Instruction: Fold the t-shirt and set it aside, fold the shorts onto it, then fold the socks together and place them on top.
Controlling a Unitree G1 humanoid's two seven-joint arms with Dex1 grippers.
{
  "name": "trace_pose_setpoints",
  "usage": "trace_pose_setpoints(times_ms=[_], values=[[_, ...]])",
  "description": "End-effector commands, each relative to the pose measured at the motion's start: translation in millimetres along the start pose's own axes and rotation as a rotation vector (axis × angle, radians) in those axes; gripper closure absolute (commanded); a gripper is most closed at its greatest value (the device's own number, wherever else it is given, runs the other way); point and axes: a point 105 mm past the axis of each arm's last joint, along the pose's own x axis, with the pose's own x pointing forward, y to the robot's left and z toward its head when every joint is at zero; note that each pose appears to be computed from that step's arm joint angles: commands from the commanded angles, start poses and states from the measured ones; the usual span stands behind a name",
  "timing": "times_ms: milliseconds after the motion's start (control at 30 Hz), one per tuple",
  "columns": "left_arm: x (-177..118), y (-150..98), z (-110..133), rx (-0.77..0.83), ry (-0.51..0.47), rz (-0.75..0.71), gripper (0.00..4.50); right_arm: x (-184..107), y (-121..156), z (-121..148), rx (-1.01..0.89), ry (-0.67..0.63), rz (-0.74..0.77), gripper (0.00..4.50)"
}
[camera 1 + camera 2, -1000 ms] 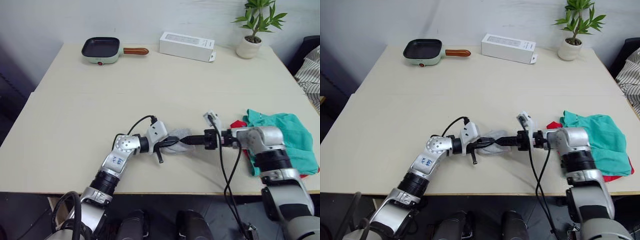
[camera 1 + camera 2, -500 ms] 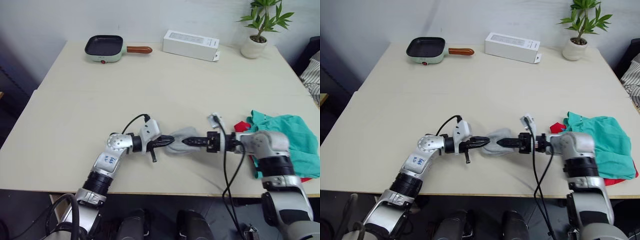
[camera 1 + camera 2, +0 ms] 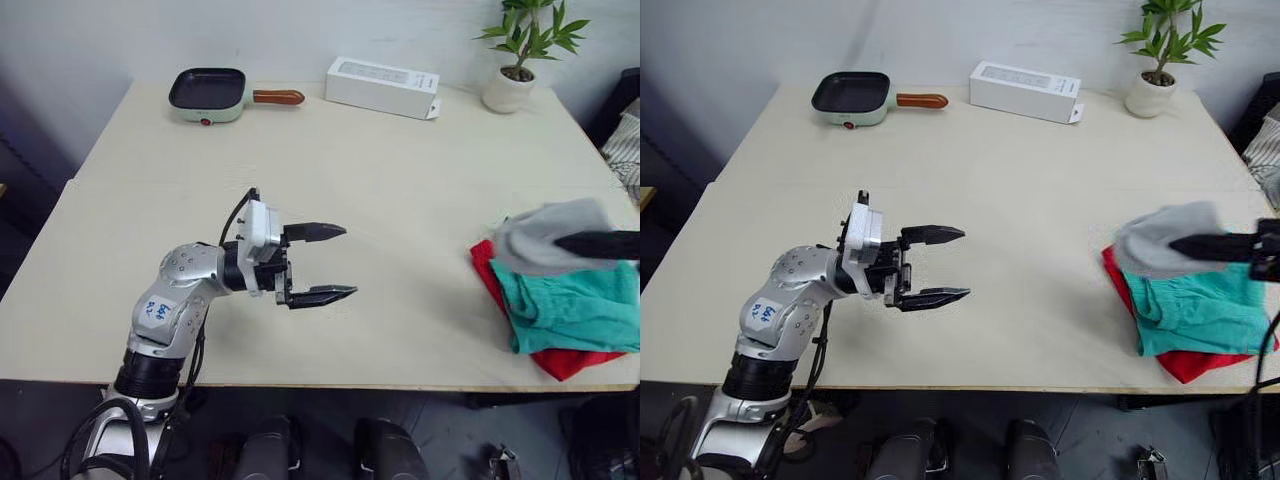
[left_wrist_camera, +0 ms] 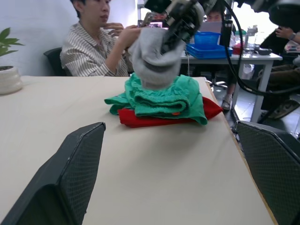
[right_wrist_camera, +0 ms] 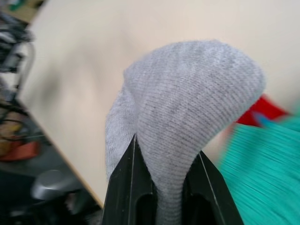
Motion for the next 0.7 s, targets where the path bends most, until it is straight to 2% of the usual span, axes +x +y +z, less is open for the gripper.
trace_pose_setpoints(times_ms=[33,167,333,433,467,567,700], values=[[-4,-5,6,0.026,0.006,0.0,0.0,-15,-32,-16,0.029,0.058,-0.129,4.43],[-8,-3,3,0.039,0.043,0.035,0.0,-10,-60,-31,0.083,0.066,-0.219,4.43],[-13,-4,6,0.04,0.068,0.053,0.0,13,-78,-39,0.095,0.04,-0.257,4.43],[-16,-3,5,0.043,0.096,0.07,0.0,11,-96,-57,0.186,0.081,-0.419,4.43],[-17,-3,5,0.047,0.103,0.076,0.0,8,-98,-64,0.215,0.109,-0.441,4.08],[-25,-1,2,0.059,0.132,0.118,0.0,-8,-103,-68,0.148,0.131,-0.488,3.1],[-46,17,4,0.072,0.149,0.239,0.0,-38,-104,-56,0.05,0.084,-0.546,1.8]])
